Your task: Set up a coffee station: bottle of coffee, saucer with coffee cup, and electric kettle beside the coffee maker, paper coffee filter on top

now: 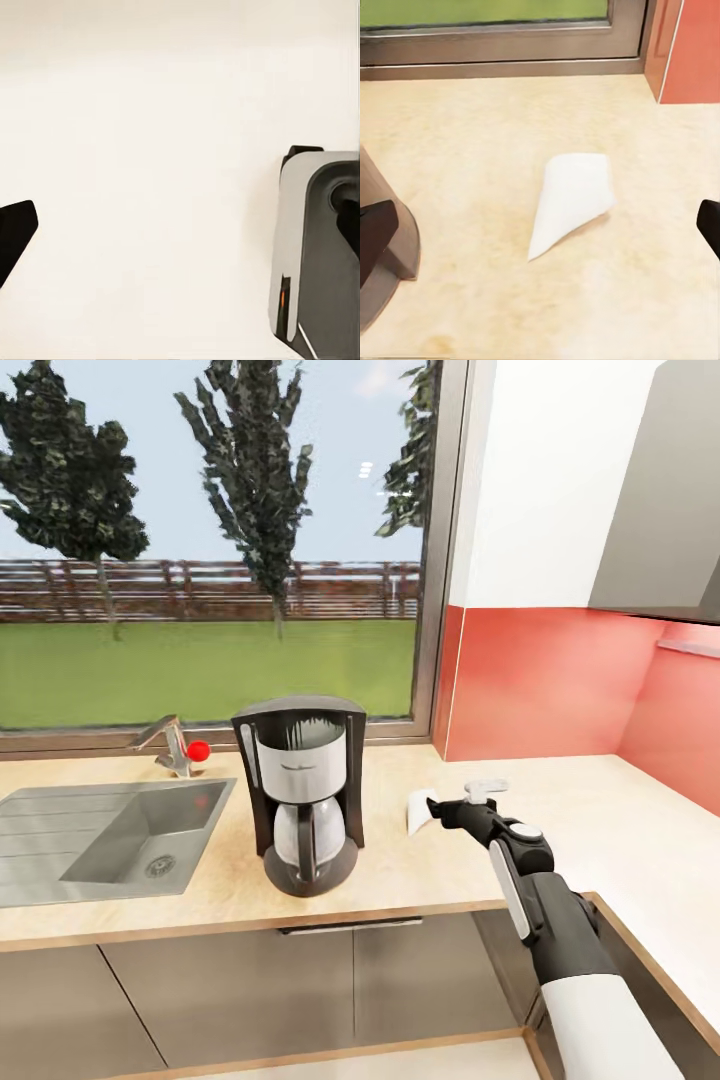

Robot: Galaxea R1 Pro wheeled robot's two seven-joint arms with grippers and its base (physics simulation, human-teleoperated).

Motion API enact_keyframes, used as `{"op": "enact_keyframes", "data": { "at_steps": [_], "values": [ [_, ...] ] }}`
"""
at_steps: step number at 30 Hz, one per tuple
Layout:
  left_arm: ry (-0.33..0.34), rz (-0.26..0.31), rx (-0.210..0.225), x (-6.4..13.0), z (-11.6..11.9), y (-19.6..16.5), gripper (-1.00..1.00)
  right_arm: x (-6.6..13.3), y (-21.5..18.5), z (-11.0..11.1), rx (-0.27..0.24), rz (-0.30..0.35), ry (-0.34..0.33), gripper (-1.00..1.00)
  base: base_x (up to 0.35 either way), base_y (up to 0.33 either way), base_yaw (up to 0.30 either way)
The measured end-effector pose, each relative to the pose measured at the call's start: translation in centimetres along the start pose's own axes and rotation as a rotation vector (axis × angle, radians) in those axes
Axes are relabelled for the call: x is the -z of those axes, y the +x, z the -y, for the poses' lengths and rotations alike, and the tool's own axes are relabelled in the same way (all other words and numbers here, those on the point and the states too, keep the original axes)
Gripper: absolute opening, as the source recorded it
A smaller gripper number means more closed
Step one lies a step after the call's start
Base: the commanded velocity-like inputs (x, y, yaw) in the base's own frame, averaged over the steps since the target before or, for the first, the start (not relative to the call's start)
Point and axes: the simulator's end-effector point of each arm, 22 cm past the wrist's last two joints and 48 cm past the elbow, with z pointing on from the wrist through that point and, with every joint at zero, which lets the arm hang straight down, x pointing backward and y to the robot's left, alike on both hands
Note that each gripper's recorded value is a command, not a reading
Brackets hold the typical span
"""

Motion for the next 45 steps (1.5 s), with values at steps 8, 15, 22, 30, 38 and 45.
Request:
{"op": "enact_keyframes", "data": {
  "at_steps": [8,15,22,30,38,45],
  "values": [
    [0.003,-0.001,-0.003,0.02,0.1,0.06,1.0,0.22,0.11,0.96,0.022,-0.004,-0.016,1.0,0.027,-0.001,0.0],
    [0.003,-0.011,0.0,0.11,0.18,0.48,1.0,0.27,0.09,0.93,0.024,-0.004,-0.017,1.0,0.261,-0.085,0.0],
    [0.004,-0.013,0.001,0.13,0.28,0.58,1.0,0.24,0.12,0.6,0.027,-0.005,-0.022,1.0,0.33,-0.014,0.0],
    [0.004,-0.016,0.001,0.12,0.3,0.64,1.0,0.18,0.2,0.58,0.026,-0.008,-0.022,1.0,0.139,-0.001,0.063],
    [0.005,-0.018,0.001,0.13,0.4,0.69,1.0,0.17,0.21,0.59,0.026,-0.009,-0.021,1.0,0.004,0.0,0.208],
    [0.005,-0.019,0.001,0.14,0.42,0.75,1.0,0.21,0.1,0.58,0.026,-0.006,-0.022,1.0,0.0,0.0,0.02]
  ]
}}
